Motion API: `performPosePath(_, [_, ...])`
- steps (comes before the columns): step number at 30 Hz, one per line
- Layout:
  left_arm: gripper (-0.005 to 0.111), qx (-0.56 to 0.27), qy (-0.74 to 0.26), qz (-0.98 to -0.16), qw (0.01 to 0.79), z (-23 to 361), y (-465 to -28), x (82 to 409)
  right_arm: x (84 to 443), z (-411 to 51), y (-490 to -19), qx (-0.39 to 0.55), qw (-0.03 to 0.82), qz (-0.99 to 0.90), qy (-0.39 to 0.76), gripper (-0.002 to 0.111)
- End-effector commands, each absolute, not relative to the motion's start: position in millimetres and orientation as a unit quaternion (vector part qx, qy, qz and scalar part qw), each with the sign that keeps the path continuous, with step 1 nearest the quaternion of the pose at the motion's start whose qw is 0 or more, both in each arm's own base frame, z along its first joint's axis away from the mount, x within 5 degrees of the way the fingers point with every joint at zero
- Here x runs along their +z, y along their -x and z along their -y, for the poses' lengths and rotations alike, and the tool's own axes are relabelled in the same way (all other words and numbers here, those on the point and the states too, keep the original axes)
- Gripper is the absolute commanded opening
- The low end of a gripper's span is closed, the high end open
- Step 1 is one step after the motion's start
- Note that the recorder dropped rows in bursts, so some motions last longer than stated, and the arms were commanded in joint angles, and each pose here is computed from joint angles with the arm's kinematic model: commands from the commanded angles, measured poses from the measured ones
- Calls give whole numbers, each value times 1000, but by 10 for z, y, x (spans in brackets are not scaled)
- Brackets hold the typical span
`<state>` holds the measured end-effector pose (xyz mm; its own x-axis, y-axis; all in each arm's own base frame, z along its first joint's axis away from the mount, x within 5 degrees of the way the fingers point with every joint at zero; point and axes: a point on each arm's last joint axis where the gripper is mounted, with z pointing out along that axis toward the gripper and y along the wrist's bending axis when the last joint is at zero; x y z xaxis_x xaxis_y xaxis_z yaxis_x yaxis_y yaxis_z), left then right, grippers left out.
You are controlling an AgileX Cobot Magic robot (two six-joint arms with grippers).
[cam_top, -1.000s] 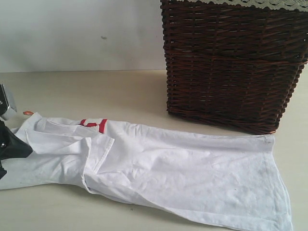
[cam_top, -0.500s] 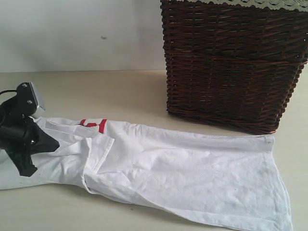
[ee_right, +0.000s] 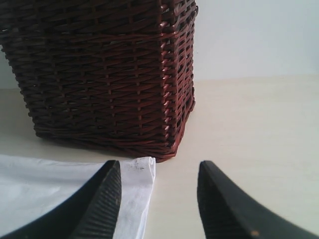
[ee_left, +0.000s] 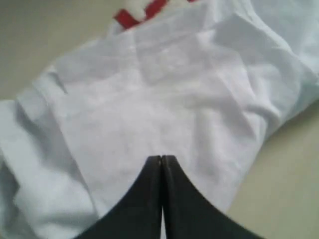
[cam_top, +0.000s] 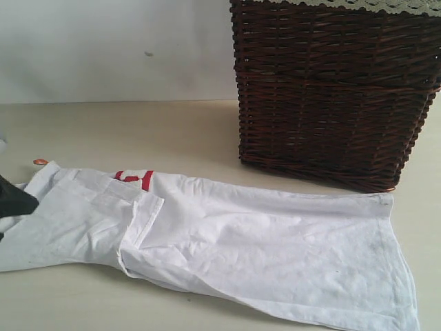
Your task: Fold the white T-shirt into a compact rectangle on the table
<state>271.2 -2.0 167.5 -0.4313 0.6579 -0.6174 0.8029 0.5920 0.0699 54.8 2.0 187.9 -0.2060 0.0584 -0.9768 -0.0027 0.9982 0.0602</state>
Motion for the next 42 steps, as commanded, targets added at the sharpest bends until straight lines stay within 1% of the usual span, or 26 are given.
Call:
performPosePath(1, [0, -125, -460, -825, 304, 77, -2735, 1482, 1878, -15, -548, 21, 635, -772, -20, 47])
performPosePath(4, [0, -85, -456, -825, 323, 12, -2953, 1558, 1878, -15, -548, 21, 635, -772, -20, 47])
performPosePath(5, [2, -68, -488, -810, 318, -13, -3031, 1598, 1878, -15, -548, 21, 635, -772, -20, 47])
performPosePath(6, [8, -47, -539, -788, 293, -51, -3064, 1584, 1878, -15, -548, 21, 635, -772, -20, 47])
performPosePath(8, [29, -17, -587, -766, 262, -123, -3125, 1550, 1878, -15, -548, 21, 635, -772, -20, 47])
performPosePath(9, [48, -9, -595, -763, 254, -165, -3146, 1514, 1878, -15, -548, 21, 635, -772, -20, 47])
performPosePath(10, [61, -6, -589, -768, 253, -175, -3161, 1494, 1878, -15, -548, 21, 635, -772, -20, 47])
performPosePath(11, [74, -6, -524, -813, 253, -210, -3185, 1460, 1878, -15, -548, 21, 635, -772, -20, 47])
performPosePath(12, [77, -4, -470, -846, 252, -255, -3197, 1449, 1878, -15, -548, 21, 635, -772, -20, 47])
performPosePath(15, [74, -21, -307, -915, 262, -321, -3235, 1464, 1878, -15, -548, 21, 635, -772, -20, 47])
performPosePath(18, [73, -22, -234, -927, 292, -320, -3298, 1495, 1878, -15, -548, 21, 635, -772, -20, 47])
performPosePath(20, [73, -31, -202, -932, 301, -313, -3332, 1478, 1878, -15, -548, 21, 635, -772, -20, 47])
performPosePath(23, [73, -52, -198, -936, 287, -290, -3366, 1403, 1878, -15, -548, 21, 635, -772, -20, 47])
performPosePath(27, [73, -69, -147, -946, 281, -304, -3454, 1360, 1878, -15, -548, 21, 635, -772, -20, 47])
performPosePath(32, [73, -69, -126, -947, 287, -327, -3554, 1354, 1878, -15, -548, 21, 635, -772, -20, 47])
performPosePath(33, [73, -68, -126, -948, 286, -329, -3556, 1344, 1878, -15, -548, 21, 635, -772, -20, 47])
performPosePath(36, [71, -87, -163, -952, 245, -294, -3509, 1184, 1878, -15, -548, 21, 635, -772, -20, 47])
performPosePath(39, [71, -100, -171, -955, 219, -278, -3480, 1073, 1878, -15, -548, 21, 635, -772, -20, 47])
performPosePath(41, [62, -92, -169, -956, 223, -292, -3490, 1074, 1878, -15, -548, 21, 635, -772, -20, 47])
performPosePath(42, [48, -88, -169, -956, 224, -304, -3493, 1074, 1878, -15, -548, 21, 635, -772, -20, 47])
